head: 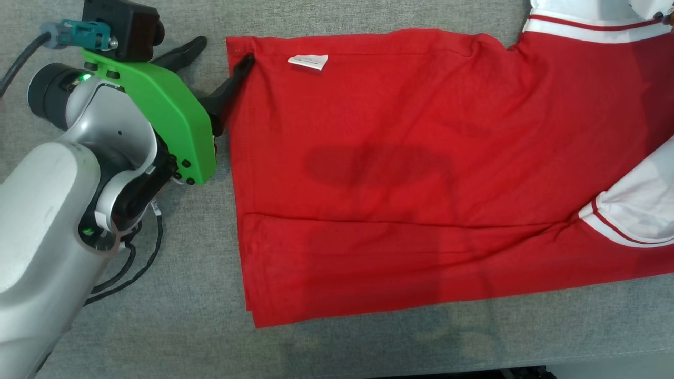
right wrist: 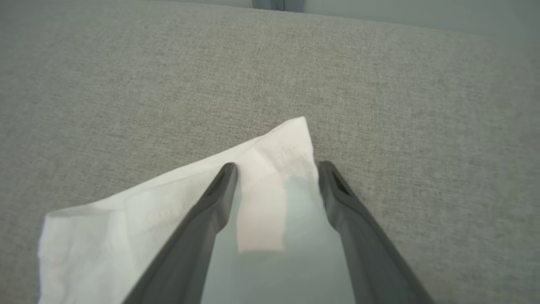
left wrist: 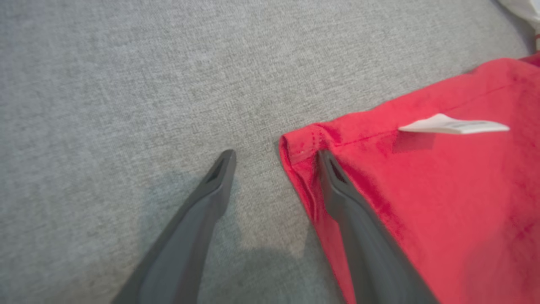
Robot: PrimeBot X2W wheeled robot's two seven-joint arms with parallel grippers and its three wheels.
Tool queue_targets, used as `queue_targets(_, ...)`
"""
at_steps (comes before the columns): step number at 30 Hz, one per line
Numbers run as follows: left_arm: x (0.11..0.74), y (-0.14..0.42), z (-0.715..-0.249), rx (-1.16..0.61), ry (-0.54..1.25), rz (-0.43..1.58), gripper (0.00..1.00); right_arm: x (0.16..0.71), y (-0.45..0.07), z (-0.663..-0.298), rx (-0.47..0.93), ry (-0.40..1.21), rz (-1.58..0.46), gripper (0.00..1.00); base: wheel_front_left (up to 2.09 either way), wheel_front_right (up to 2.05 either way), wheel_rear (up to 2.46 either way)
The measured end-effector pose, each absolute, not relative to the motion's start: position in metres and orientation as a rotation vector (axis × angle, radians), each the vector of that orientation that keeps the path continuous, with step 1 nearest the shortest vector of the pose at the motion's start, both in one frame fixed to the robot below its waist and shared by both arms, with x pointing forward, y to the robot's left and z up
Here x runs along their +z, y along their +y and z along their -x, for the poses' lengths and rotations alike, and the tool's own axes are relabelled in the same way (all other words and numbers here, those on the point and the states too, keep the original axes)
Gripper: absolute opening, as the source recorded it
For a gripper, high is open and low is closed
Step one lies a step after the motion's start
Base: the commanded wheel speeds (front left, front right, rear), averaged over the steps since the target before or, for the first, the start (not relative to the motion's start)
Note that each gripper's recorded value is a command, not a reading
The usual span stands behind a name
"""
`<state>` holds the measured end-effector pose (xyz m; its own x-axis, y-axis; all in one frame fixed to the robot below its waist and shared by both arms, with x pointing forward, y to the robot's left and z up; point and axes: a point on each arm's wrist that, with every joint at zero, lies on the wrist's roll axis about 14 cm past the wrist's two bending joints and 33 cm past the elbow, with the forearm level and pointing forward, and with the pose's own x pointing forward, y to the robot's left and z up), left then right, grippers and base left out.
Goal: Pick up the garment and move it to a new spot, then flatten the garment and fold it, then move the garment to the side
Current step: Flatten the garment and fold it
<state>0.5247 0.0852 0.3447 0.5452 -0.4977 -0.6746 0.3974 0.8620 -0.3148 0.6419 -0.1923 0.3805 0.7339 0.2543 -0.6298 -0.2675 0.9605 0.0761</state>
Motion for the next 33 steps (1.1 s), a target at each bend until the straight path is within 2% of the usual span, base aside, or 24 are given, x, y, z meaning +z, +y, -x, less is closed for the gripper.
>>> queue_targets(8, 0.349, 0.081, -0.516, -0.571, 0.872, 0.135, 1.00, 0.382, -0.210, -0.643, 0.249, 0.712, 0.049, 1.00, 0.00, 0.00, 0.00)
queue_targets(21, 0.352, 0.061, -0.511, -0.619, 0.888, 0.169, 1.00, 0.377, -0.206, -0.637, 0.259, 0.743, 0.061, 1.00, 0.00, 0.00, 0.00)
queue_targets(22, 0.352, 0.059, -0.511, -0.628, 0.888, 0.169, 1.00, 0.376, -0.205, -0.637, 0.262, 0.744, 0.061, 0.90, 0.00, 0.00, 0.00)
queue_targets(23, 0.352, 0.057, -0.512, -0.633, 0.888, 0.168, 1.00, 0.376, -0.203, -0.637, 0.264, 0.742, 0.060, 0.56, 0.00, 0.00, 0.00)
queue_targets(24, 0.352, 0.054, -0.512, -0.638, 0.887, 0.168, 1.00, 0.377, -0.202, -0.637, 0.267, 0.741, 0.060, 0.34, 0.00, 0.00, 0.00)
queue_targets(25, 0.352, 0.052, -0.512, -0.643, 0.885, 0.172, 0.73, 0.378, -0.201, -0.638, 0.271, 0.735, 0.056, 0.00, 0.00, 0.00, 0.00)
queue_targets(26, 0.352, 0.049, -0.513, -0.650, 0.879, 0.176, 0.20, 0.378, -0.198, -0.638, 0.276, 0.733, 0.049, 0.00, 0.00, 0.00, 0.00)
queue_targets(27, 0.352, 0.046, -0.514, -0.655, 0.873, 0.181, 0.00, 0.377, -0.196, -0.637, 0.281, 0.734, 0.041, 0.00, 0.00, 0.00, 0.00)
queue_targets(33, 0.358, 0.030, -0.510, -0.704, 0.848, 0.205, 0.00, 0.391, -0.194, -0.638, 0.292, 0.685, 0.001, 0.00, 0.00, 0.00, 0.00)
